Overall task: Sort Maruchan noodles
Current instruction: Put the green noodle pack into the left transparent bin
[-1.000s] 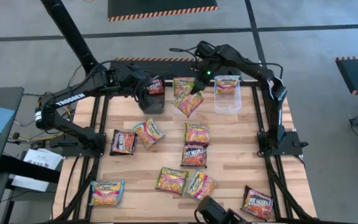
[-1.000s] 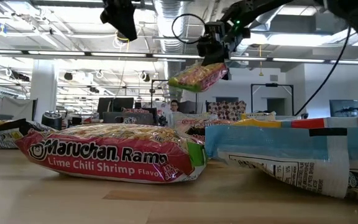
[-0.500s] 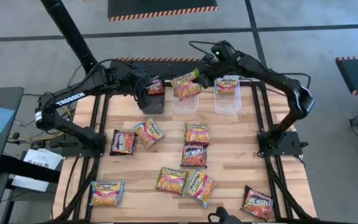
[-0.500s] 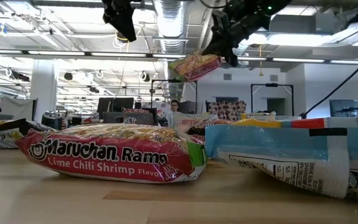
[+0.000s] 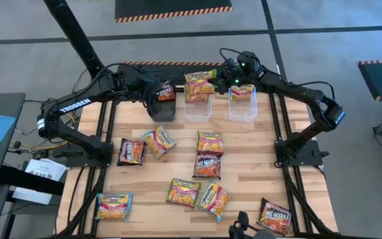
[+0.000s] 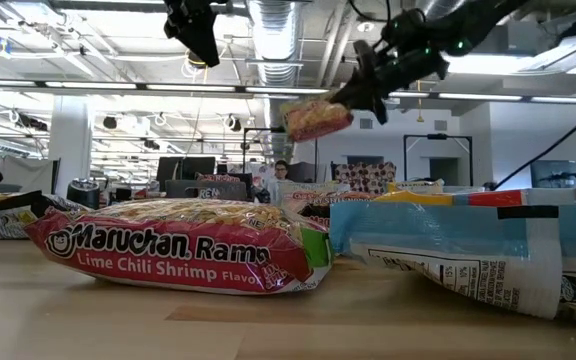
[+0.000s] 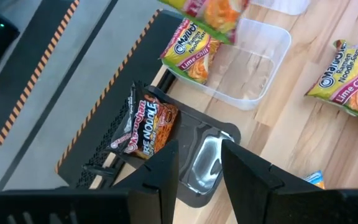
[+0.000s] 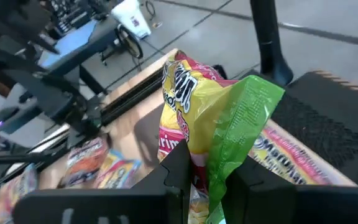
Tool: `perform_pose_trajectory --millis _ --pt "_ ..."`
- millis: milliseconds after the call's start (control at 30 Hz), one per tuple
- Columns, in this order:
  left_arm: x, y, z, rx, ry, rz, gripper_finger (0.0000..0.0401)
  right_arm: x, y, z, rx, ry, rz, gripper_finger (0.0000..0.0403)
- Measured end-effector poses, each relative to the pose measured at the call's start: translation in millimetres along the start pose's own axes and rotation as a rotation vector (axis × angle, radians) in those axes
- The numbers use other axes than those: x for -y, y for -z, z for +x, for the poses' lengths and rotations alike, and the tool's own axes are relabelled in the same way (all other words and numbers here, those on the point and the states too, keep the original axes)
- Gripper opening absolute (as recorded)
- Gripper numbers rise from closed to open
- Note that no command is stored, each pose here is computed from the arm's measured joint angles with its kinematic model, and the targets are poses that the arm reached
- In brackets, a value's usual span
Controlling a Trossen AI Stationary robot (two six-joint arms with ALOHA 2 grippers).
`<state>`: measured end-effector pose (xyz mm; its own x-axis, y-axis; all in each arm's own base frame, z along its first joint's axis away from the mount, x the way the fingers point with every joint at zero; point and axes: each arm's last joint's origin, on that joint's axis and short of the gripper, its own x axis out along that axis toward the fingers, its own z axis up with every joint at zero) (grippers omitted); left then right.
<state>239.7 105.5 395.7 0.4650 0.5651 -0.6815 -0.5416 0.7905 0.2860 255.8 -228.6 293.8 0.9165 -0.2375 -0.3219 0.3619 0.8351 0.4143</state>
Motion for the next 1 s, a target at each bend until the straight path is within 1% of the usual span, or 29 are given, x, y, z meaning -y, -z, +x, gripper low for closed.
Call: perform_pose_trajectory --millis 67,200,333,433,500,633,800,933,1000 --pt "0.0 0.0 0.0 0.000 0.000 -0.001 0.0109 9.5 5.8 5.8 -0.013 0.019 0.014 0.0077" --pt "0.0 0.0 0.1 0.000 0.000 -0.002 0.0109 20.1 9.8 21.0 0.012 0.030 -0.050 0.0077" --pt "0.0 0.0 0.1 0.000 0.000 -0.003 0.0109 29.6 23.4 35.9 -0.039 0.037 -0.041 0.0077" --pt "0.0 -0.2 0.1 0.002 0.000 -0.007 0.0109 30.7 26.9 41.5 -0.043 0.035 -0.067 0.0077" --pt "0.0 -0.2 0.1 0.003 0.001 -0.017 0.0109 32.4 28.2 42.5 -0.046 0.060 -0.079 0.0077" --pt "0.0 -0.3 0.1 0.003 0.000 -0.028 0.0109 29.3 28.7 44.7 -0.041 0.111 -0.152 0.0077" --pt "0.0 -1.3 0.2 0.014 0.000 -0.032 0.0109 30.8 31.0 44.6 -0.062 0.129 -0.153 0.0077" --pt "0.1 -1.8 0.3 0.018 0.000 -0.033 0.0109 34.9 42.7 54.3 -0.112 0.158 -0.142 0.0077" --pt "0.1 -1.7 0.3 0.017 0.000 -0.032 0.0109 34.0 46.2 60.0 -0.112 0.168 -0.147 0.0077"
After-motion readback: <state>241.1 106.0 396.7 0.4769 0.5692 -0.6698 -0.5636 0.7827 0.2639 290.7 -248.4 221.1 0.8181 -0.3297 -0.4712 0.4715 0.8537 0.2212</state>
